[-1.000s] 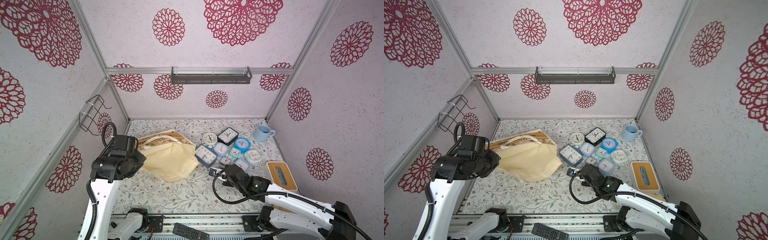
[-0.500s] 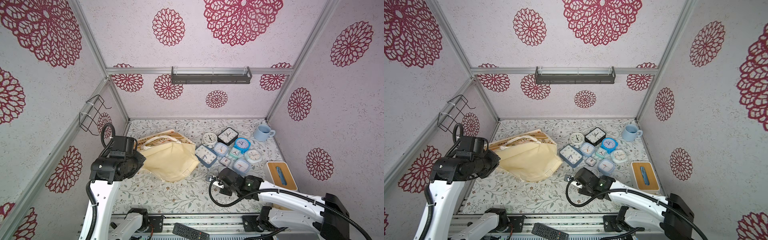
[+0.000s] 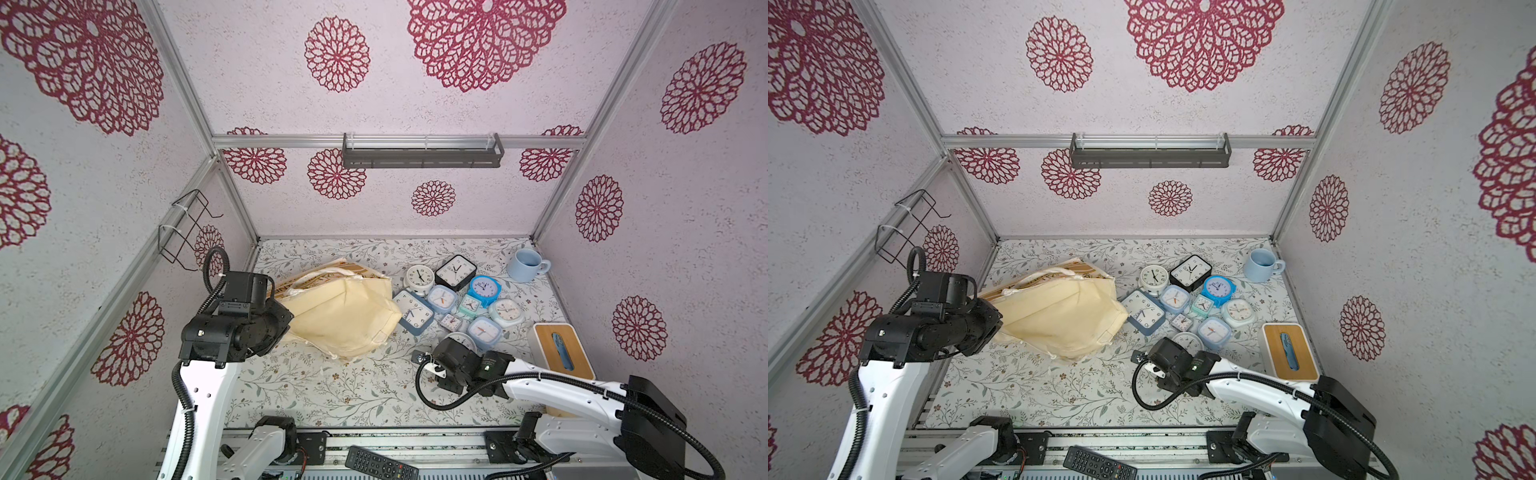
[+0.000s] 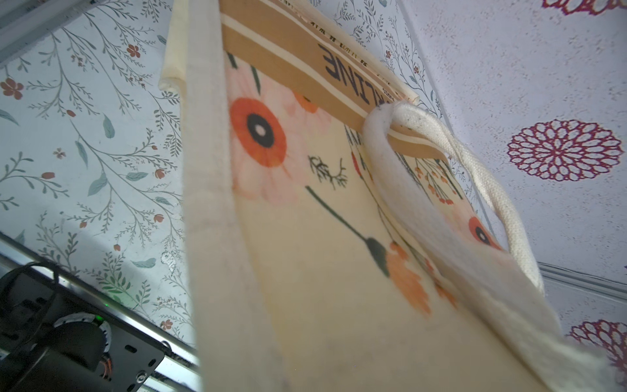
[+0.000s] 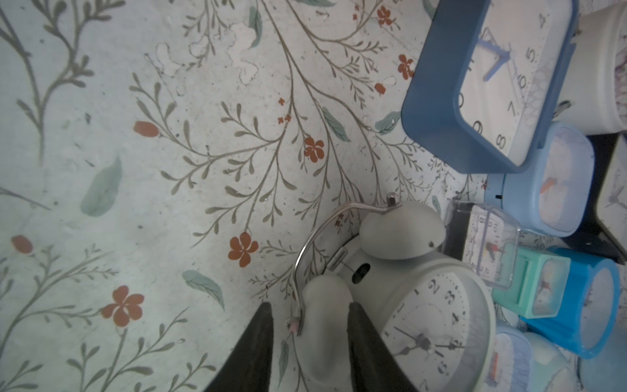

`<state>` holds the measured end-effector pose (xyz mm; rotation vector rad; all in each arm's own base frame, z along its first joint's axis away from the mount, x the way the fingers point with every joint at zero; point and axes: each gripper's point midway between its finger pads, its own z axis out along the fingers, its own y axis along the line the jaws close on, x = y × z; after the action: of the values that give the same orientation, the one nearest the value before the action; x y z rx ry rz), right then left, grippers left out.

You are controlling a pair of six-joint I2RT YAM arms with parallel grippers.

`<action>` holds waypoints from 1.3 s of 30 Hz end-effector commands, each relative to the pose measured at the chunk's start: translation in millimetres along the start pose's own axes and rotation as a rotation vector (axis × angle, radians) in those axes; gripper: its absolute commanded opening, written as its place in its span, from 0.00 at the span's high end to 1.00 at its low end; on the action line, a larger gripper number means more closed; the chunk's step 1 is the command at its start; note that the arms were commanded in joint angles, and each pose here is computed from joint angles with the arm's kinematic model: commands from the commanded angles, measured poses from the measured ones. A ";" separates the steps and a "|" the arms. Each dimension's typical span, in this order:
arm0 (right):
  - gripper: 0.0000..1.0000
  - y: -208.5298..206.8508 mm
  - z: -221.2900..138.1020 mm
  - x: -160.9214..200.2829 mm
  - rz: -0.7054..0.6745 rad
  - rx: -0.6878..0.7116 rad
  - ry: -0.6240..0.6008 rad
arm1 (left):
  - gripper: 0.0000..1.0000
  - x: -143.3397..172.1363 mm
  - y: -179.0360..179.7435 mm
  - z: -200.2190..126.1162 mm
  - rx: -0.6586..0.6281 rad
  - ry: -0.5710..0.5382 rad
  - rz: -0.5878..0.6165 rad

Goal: Take the alarm clock out of the canvas bag
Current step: Place the alarm at the center of the board, then adjust the canvas bag at the center of the board.

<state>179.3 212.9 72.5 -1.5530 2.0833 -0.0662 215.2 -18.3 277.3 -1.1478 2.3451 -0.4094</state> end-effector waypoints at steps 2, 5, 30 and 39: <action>0.41 -16.8 -35.9 -36.0 0.084 0.010 -0.131 | 1.00 3.7 -15.5 -2.4 0.098 0.027 -0.054; 0.38 -31.6 -70.2 -72.4 0.248 -0.002 -0.267 | 1.00 6.9 -18.3 -0.8 0.119 0.045 -0.093; 0.27 -47.9 -52.0 -243.0 1.612 -0.616 -0.327 | 1.00 24.9 -28.9 19.4 0.281 0.129 -0.373; 0.33 -58.4 -41.2 -234.0 1.561 -0.461 -0.265 | 1.00 24.1 -31.4 22.1 0.302 0.128 -0.391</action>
<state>251.7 404.5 187.6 0.2647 2.6098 1.1586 227.7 -51.9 255.2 -1.4676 2.1136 -0.8659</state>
